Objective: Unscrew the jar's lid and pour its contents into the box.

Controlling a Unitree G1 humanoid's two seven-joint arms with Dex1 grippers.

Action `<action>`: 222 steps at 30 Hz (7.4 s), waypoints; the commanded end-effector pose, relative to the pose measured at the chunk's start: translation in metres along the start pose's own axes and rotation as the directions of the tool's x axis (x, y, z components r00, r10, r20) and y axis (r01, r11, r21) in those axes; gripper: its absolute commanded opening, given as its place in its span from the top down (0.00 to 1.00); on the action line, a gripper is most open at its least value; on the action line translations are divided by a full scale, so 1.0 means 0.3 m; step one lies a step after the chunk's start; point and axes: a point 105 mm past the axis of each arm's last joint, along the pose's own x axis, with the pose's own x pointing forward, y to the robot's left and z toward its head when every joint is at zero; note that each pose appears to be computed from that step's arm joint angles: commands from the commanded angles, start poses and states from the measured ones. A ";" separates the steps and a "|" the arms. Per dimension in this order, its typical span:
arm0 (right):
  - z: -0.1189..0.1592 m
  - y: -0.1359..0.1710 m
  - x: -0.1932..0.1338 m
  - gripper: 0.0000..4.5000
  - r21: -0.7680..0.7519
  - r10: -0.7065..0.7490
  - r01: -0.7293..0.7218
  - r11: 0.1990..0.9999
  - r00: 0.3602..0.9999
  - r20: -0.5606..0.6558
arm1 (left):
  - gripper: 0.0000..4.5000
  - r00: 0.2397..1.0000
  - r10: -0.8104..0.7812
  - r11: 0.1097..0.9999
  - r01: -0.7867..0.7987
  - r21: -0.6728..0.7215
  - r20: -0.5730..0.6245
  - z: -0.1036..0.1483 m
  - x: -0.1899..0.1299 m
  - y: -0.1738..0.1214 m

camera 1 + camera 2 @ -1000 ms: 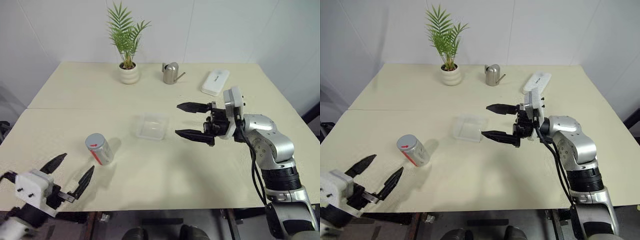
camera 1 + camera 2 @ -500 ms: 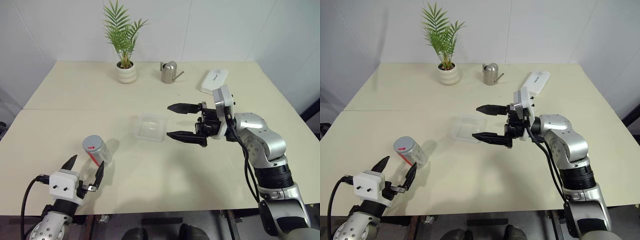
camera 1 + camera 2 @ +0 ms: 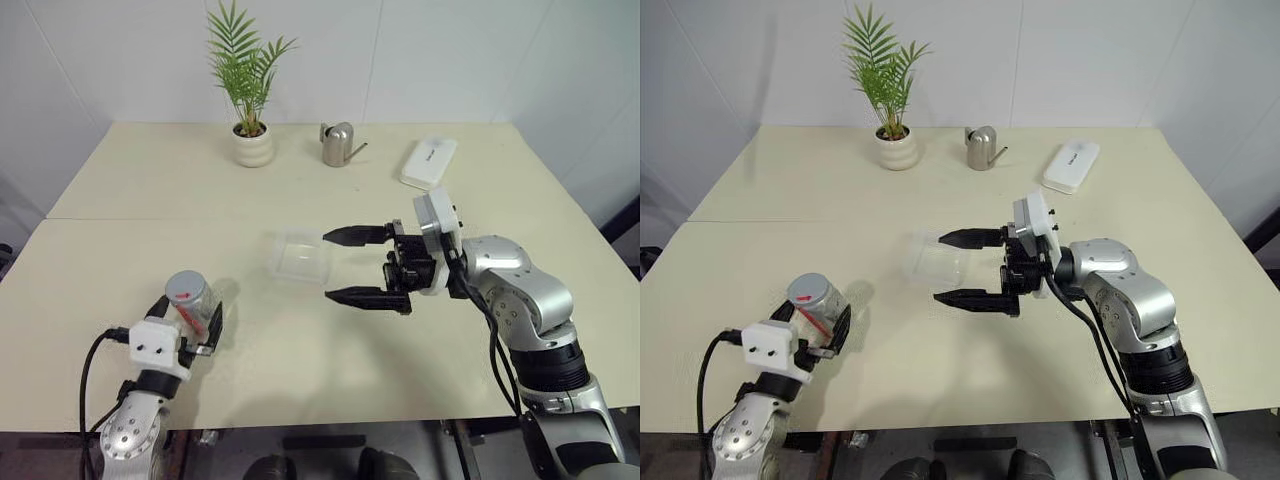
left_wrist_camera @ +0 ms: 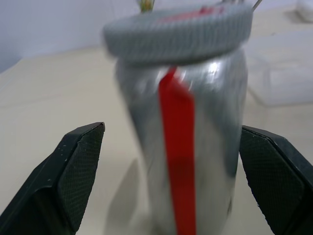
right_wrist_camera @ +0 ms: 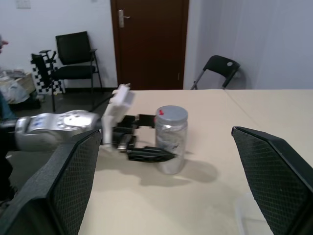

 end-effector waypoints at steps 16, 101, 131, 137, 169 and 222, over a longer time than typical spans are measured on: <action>0.001 0.016 -0.006 0.00 -0.034 -0.048 0.048 0.998 0.999 0.013 | 0.56 0.996 -0.032 0.999 0.032 -0.004 0.079 0.033 0.050 -0.006; 0.130 -0.111 0.157 0.00 -0.089 -0.049 0.050 0.995 0.999 0.010 | 0.56 0.397 -0.883 0.418 0.908 0.035 0.252 0.361 0.286 -0.326; 0.083 -0.318 -0.001 0.00 -0.147 -0.243 0.231 0.962 0.967 -0.074 | 0.56 0.374 -0.877 0.403 0.915 0.037 0.303 0.410 0.282 -0.343; 0.080 -0.339 -0.076 0.00 -0.135 -0.284 0.271 0.953 0.955 -0.085 | 0.56 0.372 -0.877 0.401 0.915 0.037 0.305 0.408 0.277 -0.341; 0.063 -0.208 0.162 0.00 -0.095 -0.144 0.139 0.986 0.988 -0.055 | 0.56 0.373 -0.888 0.392 0.920 0.018 0.268 0.396 0.288 -0.346; 0.093 -0.232 0.112 0.00 -0.078 -0.151 0.149 0.986 0.988 -0.033 | 0.56 0.375 -0.889 0.388 0.922 -0.001 0.262 0.376 0.281 -0.355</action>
